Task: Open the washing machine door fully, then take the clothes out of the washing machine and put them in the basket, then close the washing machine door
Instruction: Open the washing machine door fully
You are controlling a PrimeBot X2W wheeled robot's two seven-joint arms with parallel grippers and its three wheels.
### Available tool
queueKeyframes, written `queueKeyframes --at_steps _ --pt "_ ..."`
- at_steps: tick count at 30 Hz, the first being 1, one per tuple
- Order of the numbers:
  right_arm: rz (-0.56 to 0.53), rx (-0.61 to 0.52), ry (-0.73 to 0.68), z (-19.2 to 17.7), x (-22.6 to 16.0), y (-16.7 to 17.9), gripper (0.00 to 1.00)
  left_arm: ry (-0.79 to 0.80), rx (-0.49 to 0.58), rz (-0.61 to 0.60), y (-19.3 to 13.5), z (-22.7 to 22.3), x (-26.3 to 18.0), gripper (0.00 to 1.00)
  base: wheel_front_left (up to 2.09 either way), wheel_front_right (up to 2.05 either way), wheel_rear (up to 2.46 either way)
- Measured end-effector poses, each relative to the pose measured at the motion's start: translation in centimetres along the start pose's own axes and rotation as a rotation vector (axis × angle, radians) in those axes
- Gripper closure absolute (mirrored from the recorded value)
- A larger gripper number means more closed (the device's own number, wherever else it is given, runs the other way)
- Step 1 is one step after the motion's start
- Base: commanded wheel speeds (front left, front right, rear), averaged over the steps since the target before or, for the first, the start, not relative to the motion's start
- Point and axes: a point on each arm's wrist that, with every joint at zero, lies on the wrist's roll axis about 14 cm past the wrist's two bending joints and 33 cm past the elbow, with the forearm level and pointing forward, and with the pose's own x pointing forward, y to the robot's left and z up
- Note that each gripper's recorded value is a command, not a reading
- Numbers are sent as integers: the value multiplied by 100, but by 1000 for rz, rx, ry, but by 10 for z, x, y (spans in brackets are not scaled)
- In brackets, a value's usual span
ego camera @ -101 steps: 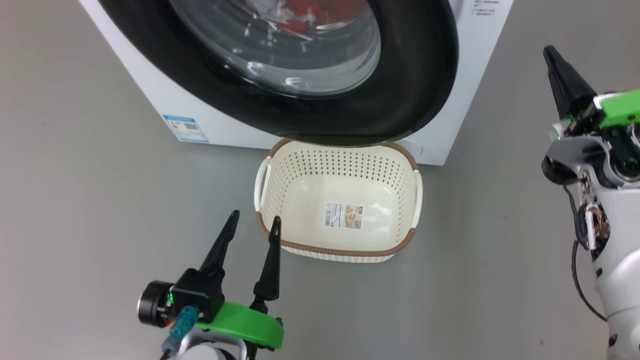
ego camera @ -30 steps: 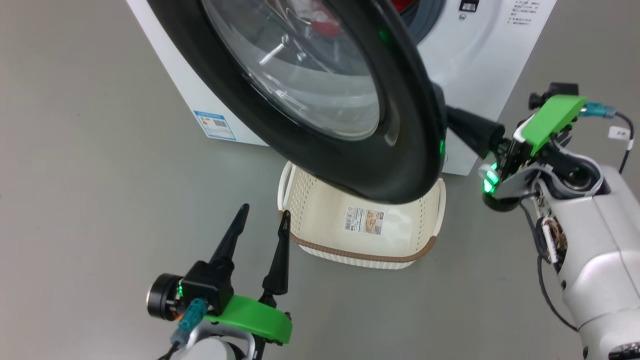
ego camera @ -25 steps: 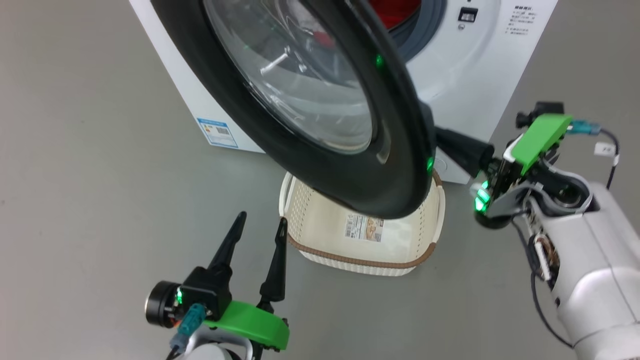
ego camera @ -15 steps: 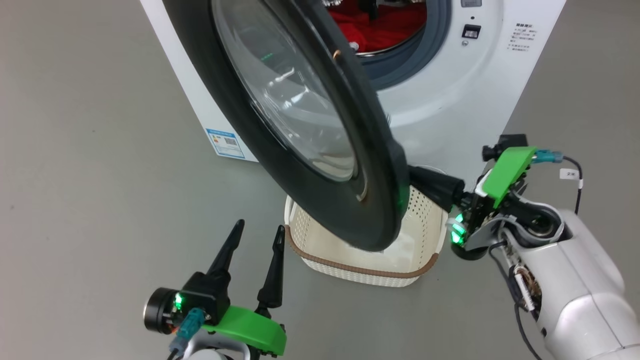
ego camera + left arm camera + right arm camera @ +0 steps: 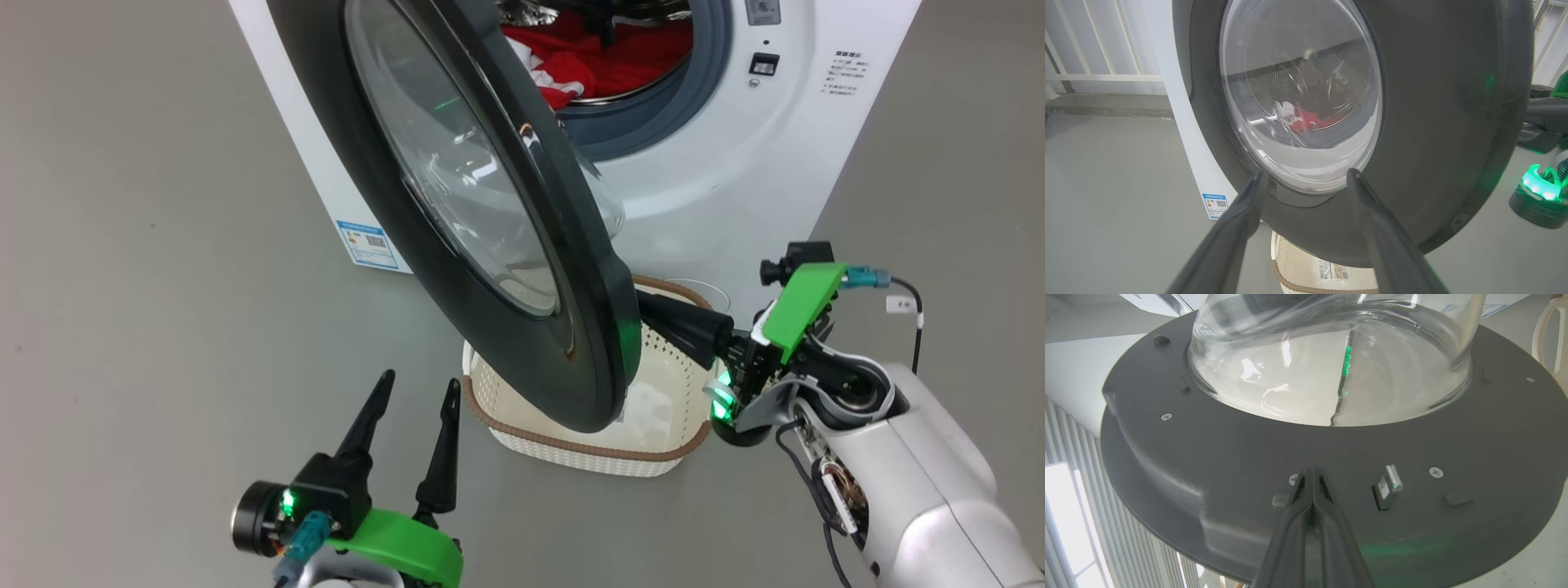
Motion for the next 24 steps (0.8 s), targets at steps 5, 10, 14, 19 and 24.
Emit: queueKeyframes --at_steps 5,10,14,19,24 --pt "39 41 -75 8 -12 2 100 3 -3 -7 -3 -1 1 0 0 0 0" --pt "135 78 -202 30 -33 18 100 2 -7 -18 -6 -1 2 0 0 0 0" --pt "170 84 -273 39 -51 22 100 8 -11 -22 -8 -4 1 0 0 0 0" --pt "187 94 -377 45 -84 13 100 19 -17 -32 -12 -8 0 0 0 0 0" --pt "171 89 -484 44 -118 -1 100 19 -20 -49 -18 -8 3 0 0 0 0"
